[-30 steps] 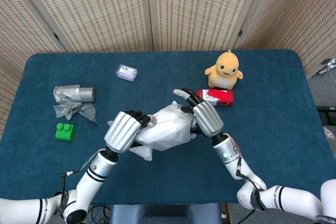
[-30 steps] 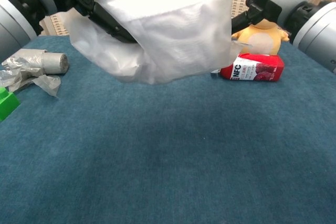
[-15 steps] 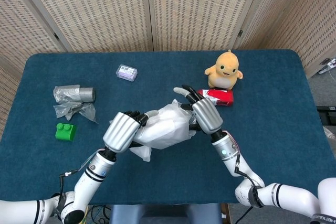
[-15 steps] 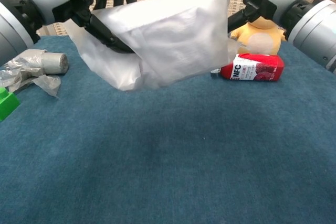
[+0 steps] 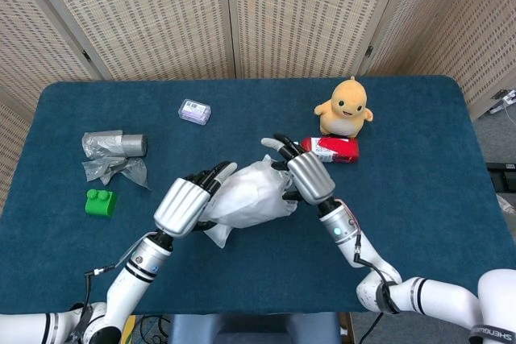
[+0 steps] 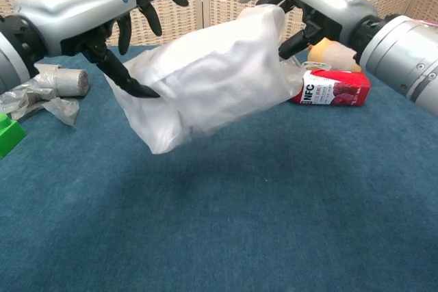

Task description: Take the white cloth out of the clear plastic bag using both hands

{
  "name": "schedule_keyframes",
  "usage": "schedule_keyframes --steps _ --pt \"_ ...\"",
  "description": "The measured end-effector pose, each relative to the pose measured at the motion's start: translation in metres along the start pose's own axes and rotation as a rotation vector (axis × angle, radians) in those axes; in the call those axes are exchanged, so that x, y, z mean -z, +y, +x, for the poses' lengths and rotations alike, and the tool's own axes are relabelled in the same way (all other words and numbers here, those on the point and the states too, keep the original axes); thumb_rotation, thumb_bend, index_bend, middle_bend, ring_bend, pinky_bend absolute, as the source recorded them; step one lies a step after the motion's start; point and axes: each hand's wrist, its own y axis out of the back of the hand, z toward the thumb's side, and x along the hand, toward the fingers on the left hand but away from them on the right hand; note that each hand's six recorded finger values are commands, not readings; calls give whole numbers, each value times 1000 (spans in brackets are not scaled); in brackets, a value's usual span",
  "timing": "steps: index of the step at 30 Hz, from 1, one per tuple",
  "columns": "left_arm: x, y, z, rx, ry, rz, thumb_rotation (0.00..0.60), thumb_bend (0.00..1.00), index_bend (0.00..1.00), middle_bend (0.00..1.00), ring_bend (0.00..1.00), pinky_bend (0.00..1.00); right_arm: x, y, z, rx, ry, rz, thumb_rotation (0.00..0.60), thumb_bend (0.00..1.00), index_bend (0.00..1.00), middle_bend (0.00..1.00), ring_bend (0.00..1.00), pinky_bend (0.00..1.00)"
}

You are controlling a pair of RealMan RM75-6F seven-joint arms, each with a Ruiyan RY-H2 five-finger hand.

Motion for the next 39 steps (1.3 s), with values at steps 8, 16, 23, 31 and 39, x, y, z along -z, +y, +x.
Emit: schedule_keyframes --steps 8,16,23,31,39 --pt "2 -2 -8 -6 -8 12 600 0 84 108 295 525 13 -5 5 -29 -25 20 600 503 769 186 76 315" --pt "-1 -5 -14 -32 -37 20 600 0 152 169 295 538 25 -5 10 -38 -62 24 600 508 774 190 76 315" --pt "-1 -11 -20 -34 -51 34 600 0 196 235 305 576 33 -8 13 -43 -86 14 600 510 774 194 76 315" --pt "1 -15 -23 -28 -40 29 600 0 224 265 318 588 26 -9 8 -19 -72 -49 600 511 775 200 76 315" --pt "3 -18 -25 -23 -31 26 600 0 232 273 322 590 10 -5 0 16 -27 -113 600 513 776 206 76 315"
